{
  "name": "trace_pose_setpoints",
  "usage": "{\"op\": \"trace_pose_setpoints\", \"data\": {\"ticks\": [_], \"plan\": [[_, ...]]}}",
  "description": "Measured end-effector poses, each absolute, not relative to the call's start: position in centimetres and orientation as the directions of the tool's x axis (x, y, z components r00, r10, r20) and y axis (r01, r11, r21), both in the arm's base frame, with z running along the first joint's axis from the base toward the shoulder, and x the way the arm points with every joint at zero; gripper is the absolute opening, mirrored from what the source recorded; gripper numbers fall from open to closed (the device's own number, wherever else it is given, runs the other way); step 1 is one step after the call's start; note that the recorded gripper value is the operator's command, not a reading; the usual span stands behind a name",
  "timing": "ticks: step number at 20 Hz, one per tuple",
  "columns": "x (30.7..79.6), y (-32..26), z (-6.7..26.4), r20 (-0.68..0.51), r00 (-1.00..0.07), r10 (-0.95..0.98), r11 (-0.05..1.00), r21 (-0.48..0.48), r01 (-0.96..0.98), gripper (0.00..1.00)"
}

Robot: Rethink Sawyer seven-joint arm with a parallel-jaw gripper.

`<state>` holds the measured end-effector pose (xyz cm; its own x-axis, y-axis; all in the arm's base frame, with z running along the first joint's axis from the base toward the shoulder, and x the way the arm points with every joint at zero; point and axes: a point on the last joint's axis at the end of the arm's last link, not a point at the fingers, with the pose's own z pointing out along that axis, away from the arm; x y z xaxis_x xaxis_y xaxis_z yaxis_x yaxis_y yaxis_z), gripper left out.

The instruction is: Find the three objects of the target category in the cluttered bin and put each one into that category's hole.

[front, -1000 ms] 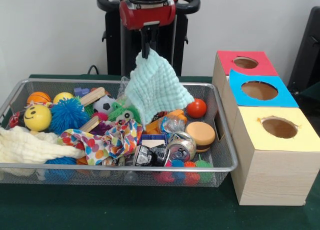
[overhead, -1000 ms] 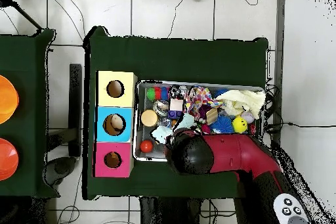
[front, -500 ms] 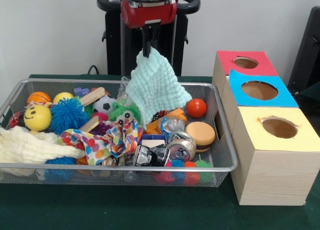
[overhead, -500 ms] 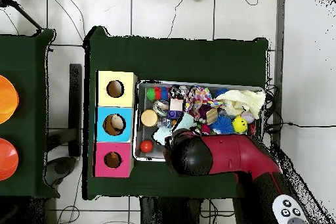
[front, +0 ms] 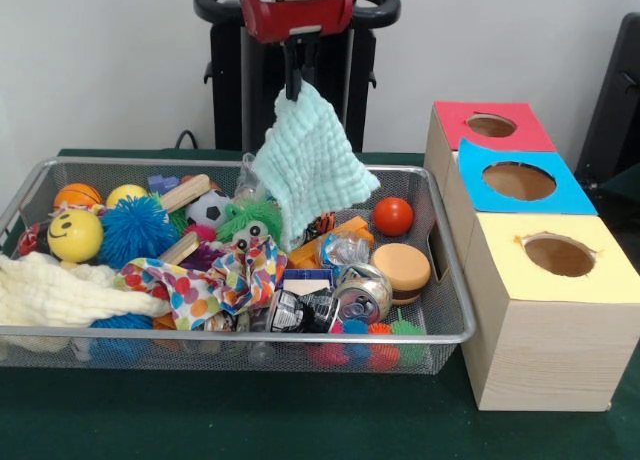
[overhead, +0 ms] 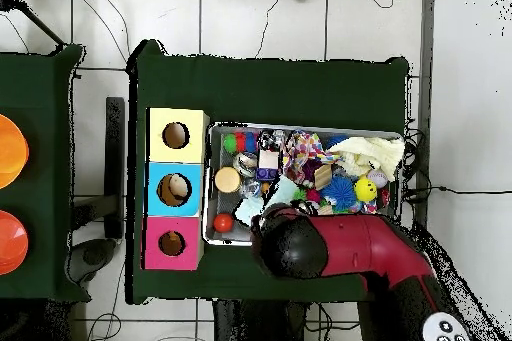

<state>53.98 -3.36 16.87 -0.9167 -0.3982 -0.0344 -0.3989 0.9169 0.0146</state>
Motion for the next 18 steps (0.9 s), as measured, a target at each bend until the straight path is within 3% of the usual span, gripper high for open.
{"op": "trace_pose_setpoints", "data": {"ticks": [10, 18], "plan": [[53.7, -4.9, 23.5, -0.003, -0.952, -0.307, 0.952, 0.011, -0.307, 0.0], [54.0, -4.2, 25.2, -0.012, -0.946, -0.323, 0.946, -0.017, -0.323, 0.0]]}}
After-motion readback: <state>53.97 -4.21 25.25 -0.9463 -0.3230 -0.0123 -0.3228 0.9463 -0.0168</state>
